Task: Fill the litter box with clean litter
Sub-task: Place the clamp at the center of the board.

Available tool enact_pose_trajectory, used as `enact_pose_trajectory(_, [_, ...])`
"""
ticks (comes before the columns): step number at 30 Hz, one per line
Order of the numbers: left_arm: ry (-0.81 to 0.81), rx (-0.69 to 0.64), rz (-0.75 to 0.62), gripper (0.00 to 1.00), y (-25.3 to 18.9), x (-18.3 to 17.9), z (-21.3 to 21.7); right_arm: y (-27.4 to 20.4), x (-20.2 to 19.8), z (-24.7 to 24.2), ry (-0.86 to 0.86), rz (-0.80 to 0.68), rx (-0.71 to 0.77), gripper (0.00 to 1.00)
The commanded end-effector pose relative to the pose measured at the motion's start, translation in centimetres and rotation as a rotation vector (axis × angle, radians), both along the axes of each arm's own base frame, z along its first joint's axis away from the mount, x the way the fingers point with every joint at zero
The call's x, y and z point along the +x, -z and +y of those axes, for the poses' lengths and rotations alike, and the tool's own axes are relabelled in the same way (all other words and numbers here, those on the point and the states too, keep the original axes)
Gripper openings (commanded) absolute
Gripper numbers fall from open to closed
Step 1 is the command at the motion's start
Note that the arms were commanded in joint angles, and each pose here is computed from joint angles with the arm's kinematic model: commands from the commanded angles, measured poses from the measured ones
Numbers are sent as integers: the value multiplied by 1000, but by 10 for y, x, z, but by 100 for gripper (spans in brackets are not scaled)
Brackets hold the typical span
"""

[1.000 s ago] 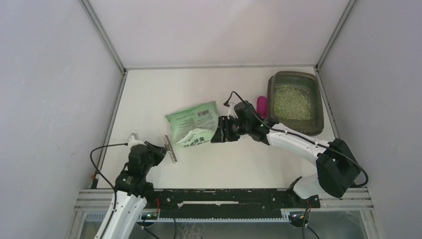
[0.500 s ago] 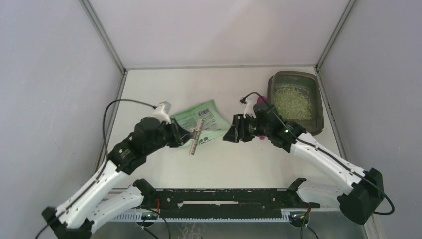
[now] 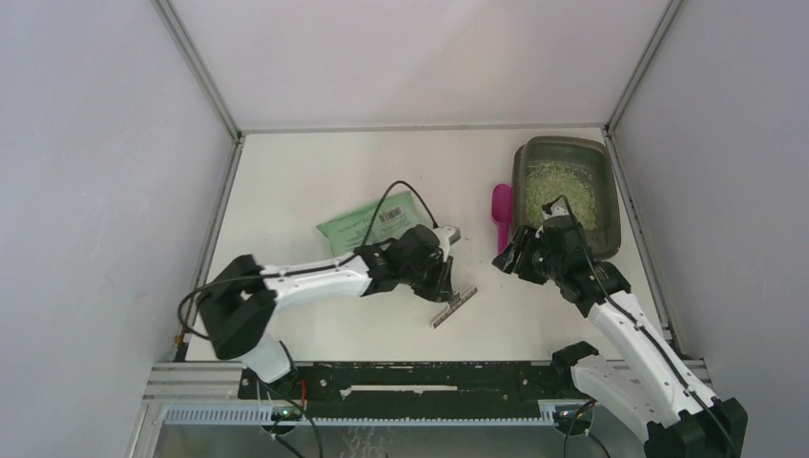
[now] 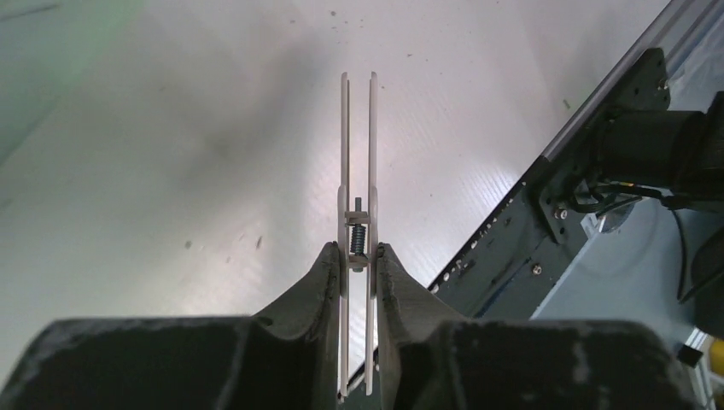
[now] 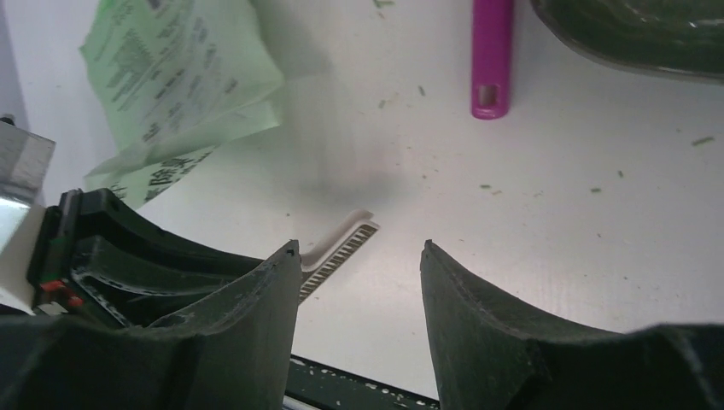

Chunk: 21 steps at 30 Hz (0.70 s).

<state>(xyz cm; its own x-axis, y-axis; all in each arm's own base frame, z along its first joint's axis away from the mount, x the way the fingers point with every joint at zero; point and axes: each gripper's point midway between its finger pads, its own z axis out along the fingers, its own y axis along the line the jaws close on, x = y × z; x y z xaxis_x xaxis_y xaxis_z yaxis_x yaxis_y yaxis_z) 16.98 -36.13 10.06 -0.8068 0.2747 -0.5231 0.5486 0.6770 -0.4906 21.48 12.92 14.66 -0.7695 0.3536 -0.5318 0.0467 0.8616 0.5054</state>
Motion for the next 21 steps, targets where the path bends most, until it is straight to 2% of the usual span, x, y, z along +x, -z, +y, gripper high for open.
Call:
enact_pose_trajectory(1, [145, -169, -68, 19, -27, 9, -59, 14, 7, -2, 26, 33, 12, 61])
enact_pose_trajectory(6, [207, -212, -52, 33, -14, 3, -86, 19, 15, 6, -12, 36, 29, 62])
enact_pose_trajectory(7, [207, -216, -52, 39, -13, 4, -88, 18, 17, 9, -23, 34, 37, 62])
enact_pose_trajectory(10, [204, -213, -74, 45, -11, 7, -87, 18, 24, 13, -45, 42, 49, 63])
enact_pose_trajectory(11, [199, -214, -81, 51, -14, 8, -86, 19, 27, 12, -45, 45, 46, 63])
enact_pose_trajectory(12, [201, -224, -93, 65, -21, 7, -84, 18, 30, 12, -45, 46, 42, 65])
enact_pose_trajectory(13, [203, -230, -104, 69, -26, 7, -82, 18, 32, 11, -44, 49, 39, 66])
enact_pose_trajectory(17, [120, -177, -147, 76, -48, 10, -53, 11, 45, 14, -30, 55, 65, 66])
enact_pose_trajectory(19, [35, -170, -190, 98, -67, 12, -25, 5, 50, 24, -31, 74, 120, 66])
enact_pose_trajectory(21, [-61, -176, -249, 100, -94, 13, 6, 0, 53, 42, -60, 122, 216, 67])
